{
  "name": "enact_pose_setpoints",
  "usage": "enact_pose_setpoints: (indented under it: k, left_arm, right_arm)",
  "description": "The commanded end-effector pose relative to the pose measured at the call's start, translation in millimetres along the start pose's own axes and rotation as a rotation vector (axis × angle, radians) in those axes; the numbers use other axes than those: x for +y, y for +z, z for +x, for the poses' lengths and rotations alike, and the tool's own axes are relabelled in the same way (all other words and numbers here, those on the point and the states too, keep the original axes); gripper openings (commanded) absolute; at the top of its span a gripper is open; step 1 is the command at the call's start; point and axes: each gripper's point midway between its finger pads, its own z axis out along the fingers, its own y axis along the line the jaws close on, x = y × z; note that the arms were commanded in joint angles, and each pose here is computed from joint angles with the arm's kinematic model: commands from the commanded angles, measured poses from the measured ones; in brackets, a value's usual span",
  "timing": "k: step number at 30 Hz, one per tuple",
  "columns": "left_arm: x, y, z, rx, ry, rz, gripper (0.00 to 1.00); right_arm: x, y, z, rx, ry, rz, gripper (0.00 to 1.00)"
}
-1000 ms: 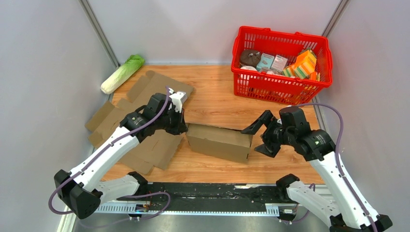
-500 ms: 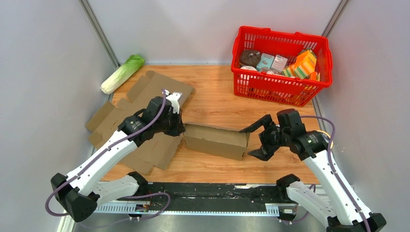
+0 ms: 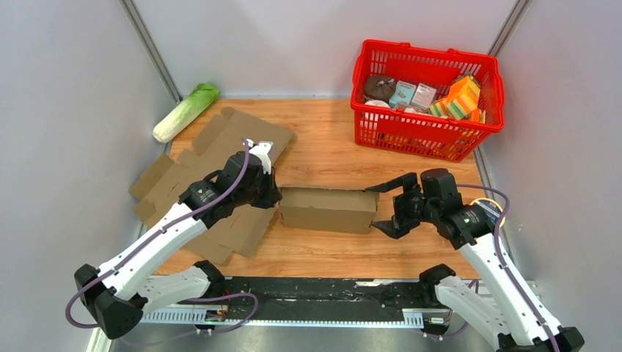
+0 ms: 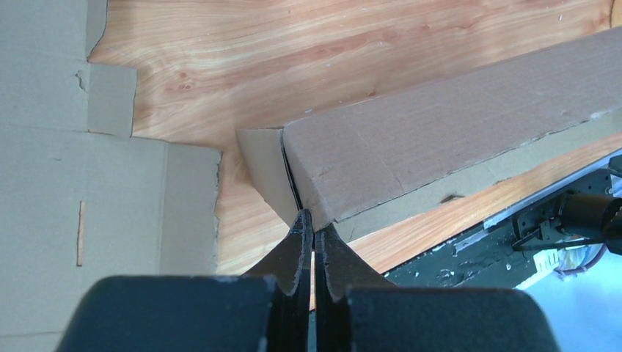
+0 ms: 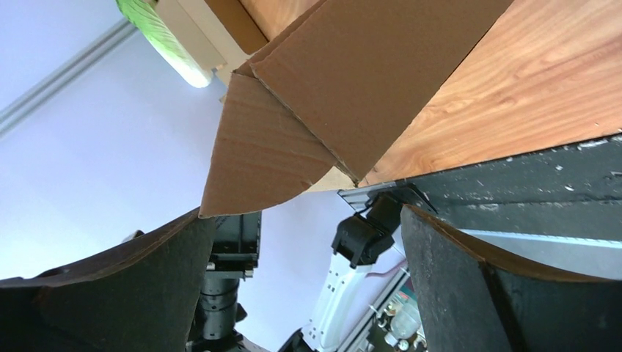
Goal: Fold the paper box
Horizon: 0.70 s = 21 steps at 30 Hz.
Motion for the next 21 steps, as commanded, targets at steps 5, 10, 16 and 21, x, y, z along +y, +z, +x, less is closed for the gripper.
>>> enact_pose_setpoints:
  k: [5, 10, 16, 21]
  left_arm:
    - [-3.4, -0.6, -2.5, -0.036, -0.030, 0.007, 0.00]
    - [-0.9, -2.1, -0.3, -0.040, -0.027, 0.002, 0.00]
    - [-1.5, -1.9, 0.0, -0.041, -0.023, 0.008, 0.00]
    - [-1.9, -1.4, 0.2, -0.044, -0.024, 0.011, 0.00]
  right_arm:
    - [19.2, 19.9, -21.1, -0.085, 0.033, -0.059, 1.00]
    - [29.1, 25.3, -31.3, -0.140, -0.026, -0.077, 1.00]
    - [41.3, 30.3, -36.3, -0.170, -0.106, -0.063, 1.00]
    - [36.3, 34.2, -30.4, -0.145, -0.066, -0.087, 0.91]
